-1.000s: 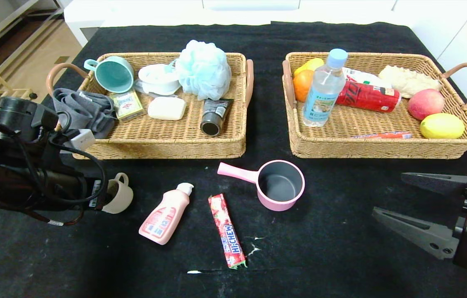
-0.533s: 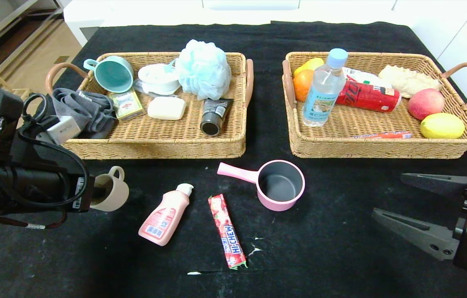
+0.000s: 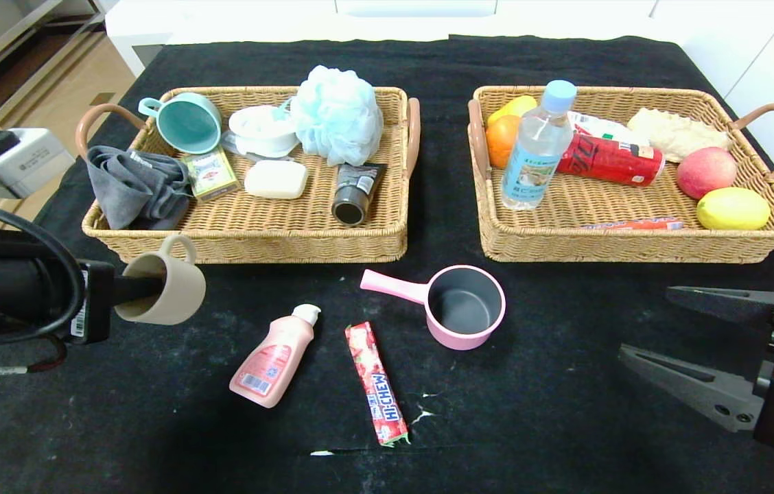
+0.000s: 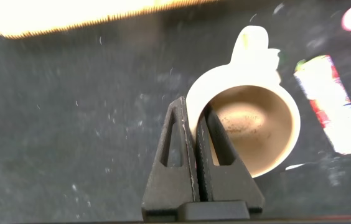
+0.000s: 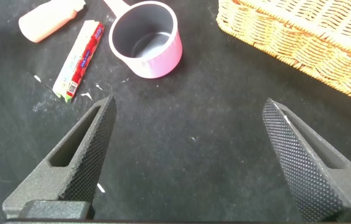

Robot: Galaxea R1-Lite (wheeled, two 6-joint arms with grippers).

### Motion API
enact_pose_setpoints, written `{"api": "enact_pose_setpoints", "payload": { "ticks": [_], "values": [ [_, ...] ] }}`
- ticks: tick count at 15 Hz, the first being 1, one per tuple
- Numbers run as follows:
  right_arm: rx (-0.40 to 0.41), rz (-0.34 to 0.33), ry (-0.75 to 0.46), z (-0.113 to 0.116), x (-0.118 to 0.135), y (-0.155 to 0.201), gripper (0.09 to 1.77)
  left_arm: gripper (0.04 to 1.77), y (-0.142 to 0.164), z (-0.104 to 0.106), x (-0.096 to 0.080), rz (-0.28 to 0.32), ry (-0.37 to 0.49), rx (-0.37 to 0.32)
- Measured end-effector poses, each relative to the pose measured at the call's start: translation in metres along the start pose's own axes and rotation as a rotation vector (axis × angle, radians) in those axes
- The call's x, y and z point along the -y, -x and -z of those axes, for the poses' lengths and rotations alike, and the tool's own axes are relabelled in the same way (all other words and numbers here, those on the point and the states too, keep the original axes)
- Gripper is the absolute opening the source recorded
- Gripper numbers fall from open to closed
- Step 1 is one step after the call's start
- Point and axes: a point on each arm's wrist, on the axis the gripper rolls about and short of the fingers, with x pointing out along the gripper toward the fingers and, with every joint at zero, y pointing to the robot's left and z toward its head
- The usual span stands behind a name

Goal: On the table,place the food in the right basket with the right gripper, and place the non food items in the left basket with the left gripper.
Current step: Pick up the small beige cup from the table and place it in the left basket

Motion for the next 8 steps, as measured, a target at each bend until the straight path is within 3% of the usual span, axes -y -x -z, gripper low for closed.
{"api": "enact_pose_setpoints", "payload": {
  "ticks": [4,8],
  "values": [
    [0.008,0.001,0.002,-0.001,0.0,0.002,1.71,0.14,0.007,-0.019,0.002,0.008,-0.002,0.071],
    [0.012,0.002,0.004,-0.002,0.0,0.002,1.71,0.14,-0.015,-0.043,0.003,0.006,-0.001,0.154]
  ]
}}
